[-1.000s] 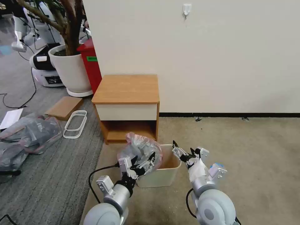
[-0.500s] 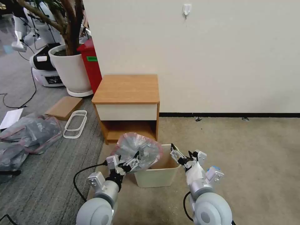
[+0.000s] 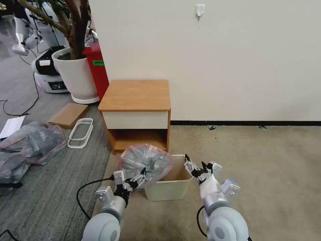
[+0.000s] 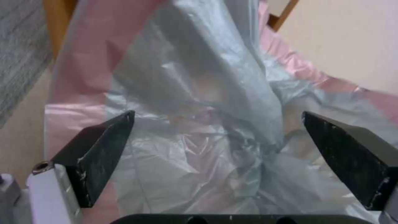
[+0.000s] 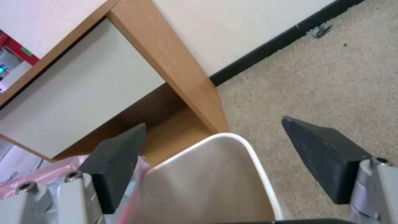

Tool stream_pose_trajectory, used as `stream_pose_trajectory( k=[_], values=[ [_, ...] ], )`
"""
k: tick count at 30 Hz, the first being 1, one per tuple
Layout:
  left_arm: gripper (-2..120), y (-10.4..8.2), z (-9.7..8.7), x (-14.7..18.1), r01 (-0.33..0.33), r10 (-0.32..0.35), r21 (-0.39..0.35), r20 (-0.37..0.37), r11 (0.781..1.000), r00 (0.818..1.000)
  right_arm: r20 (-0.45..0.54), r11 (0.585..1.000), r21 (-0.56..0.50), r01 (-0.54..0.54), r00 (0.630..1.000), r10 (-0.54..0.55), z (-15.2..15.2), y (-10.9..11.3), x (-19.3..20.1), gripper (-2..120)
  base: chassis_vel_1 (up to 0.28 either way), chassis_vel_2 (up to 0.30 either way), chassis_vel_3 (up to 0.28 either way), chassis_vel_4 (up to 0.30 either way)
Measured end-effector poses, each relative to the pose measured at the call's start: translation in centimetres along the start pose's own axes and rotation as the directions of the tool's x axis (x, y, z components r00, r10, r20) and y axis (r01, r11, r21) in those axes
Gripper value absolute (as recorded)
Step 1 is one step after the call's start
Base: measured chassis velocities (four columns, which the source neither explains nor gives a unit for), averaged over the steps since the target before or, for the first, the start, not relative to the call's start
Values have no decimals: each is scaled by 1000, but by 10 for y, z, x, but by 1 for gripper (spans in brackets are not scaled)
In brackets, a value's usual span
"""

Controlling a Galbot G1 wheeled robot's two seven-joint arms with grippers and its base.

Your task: Pick up the garbage bag from the table and place it over the trash can.

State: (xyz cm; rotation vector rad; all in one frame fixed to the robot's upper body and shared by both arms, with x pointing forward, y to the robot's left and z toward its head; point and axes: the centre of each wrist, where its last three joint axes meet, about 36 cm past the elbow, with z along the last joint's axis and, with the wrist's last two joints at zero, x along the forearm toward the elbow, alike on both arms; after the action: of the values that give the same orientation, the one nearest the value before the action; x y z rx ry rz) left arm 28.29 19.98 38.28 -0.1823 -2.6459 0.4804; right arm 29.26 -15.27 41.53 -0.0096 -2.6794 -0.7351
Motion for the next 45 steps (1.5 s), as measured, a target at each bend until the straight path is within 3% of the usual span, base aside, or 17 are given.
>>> stream_pose_trajectory(
  k=[6,14,22,28,36,42,45],
  values=[
    [100,8,-1,6,-52,53,-63,12,997,999,4,1000,-2,-2,1000,2,-1,0,-1,83,0,0,0,0],
    [100,13,-4,7,-31,30,-90,-12,995,999,10,1000,-3,-2,1000,2,-2,0,-2,77,0,0,0,0],
    [100,14,-6,6,-22,15,-132,-50,991,999,14,1000,-5,-3,1000,3,-3,0,-3,62,0,0,0,0],
    [99,12,-4,5,-17,7,-141,-72,990,997,14,1000,-4,-5,1000,5,-3,-1,-4,61,0,0,0,0],
    [75,10,-7,-4,-4,-9,-142,-91,990,996,13,1000,0,-14,1000,14,-1,-5,-7,60,0,0,0,0],
    [53,9,-12,-8,-7,-11,-122,-147,992,989,17,1000,2,-16,1000,16,-2,-5,-9,60,0,0,0,0],
    [50,8,-15,-10,-8,-13,-121,-167,993,986,17,1000,2,-17,1000,17,-2,-6,-10,59,0,0,0,0]
  ],
)
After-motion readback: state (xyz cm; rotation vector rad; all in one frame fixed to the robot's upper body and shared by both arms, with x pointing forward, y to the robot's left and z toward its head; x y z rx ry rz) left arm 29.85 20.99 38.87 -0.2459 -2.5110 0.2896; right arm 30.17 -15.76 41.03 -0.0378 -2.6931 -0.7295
